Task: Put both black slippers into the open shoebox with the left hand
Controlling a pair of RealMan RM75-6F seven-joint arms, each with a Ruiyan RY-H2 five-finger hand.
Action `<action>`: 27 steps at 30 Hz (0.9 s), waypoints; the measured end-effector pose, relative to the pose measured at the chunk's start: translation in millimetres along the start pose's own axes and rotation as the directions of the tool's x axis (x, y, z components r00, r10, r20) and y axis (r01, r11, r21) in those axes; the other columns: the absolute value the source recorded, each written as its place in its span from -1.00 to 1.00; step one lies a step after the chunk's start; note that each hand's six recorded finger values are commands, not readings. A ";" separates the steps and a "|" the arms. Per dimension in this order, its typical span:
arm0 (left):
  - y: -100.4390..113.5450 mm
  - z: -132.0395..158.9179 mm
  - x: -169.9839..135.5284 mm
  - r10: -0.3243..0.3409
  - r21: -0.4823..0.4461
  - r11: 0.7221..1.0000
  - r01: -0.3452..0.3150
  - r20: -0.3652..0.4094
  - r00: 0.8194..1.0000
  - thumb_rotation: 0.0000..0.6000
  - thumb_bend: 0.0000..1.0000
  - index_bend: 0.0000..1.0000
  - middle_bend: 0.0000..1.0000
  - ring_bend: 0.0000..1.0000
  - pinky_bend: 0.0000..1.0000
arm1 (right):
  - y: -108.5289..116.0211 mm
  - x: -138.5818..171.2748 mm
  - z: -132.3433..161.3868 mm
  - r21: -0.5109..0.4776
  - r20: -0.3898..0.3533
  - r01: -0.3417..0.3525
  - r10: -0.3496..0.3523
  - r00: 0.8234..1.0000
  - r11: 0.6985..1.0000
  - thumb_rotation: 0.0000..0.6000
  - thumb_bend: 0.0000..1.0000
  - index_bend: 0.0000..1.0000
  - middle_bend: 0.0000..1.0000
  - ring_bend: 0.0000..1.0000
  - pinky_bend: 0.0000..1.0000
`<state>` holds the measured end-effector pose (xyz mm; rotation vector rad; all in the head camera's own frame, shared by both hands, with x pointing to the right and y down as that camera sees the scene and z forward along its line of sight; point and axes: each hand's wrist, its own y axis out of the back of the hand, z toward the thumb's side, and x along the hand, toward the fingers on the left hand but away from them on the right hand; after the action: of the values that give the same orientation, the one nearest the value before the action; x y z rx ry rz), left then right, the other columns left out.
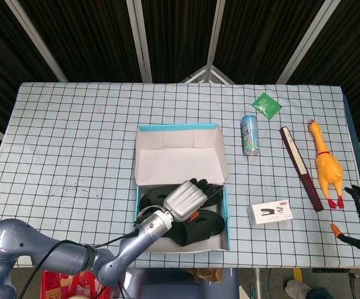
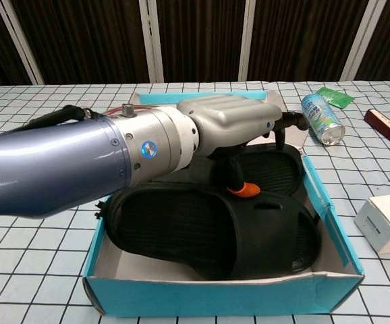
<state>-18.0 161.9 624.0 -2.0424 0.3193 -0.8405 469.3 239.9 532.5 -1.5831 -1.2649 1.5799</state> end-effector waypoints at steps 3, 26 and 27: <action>-1.8 -1.1 -1.2 -0.005 0.015 1.000 0.005 -0.003 1.000 1.00 -0.57 -0.83 -0.61 -0.64 -0.33 | 0.5 0.2 -0.2 -0.001 0.000 0.002 -0.002 1.000 1.000 1.00 -0.48 -0.70 -0.77 -0.77 -0.83; -9.0 -2.9 -3.9 -0.029 0.131 0.991 0.032 -0.019 0.999 1.00 -0.55 -0.80 -0.49 -0.60 -0.38 | 0.8 1.2 1.0 0.000 -0.004 0.004 -0.004 1.000 1.000 1.00 -0.48 -0.69 -0.77 -0.77 -0.83; -6.7 -2.3 -4.1 -0.021 0.133 0.991 0.023 -0.016 1.000 1.00 -0.55 -0.82 -0.55 -0.63 -0.41 | 0.7 1.1 1.0 0.000 -0.004 0.004 -0.004 1.000 1.000 1.00 -0.48 -0.69 -0.77 -0.77 -0.83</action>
<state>-23.1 166.3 628.6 -1.9201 0.2427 -0.8676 468.3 240.4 531.2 -1.5826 -1.2647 1.5735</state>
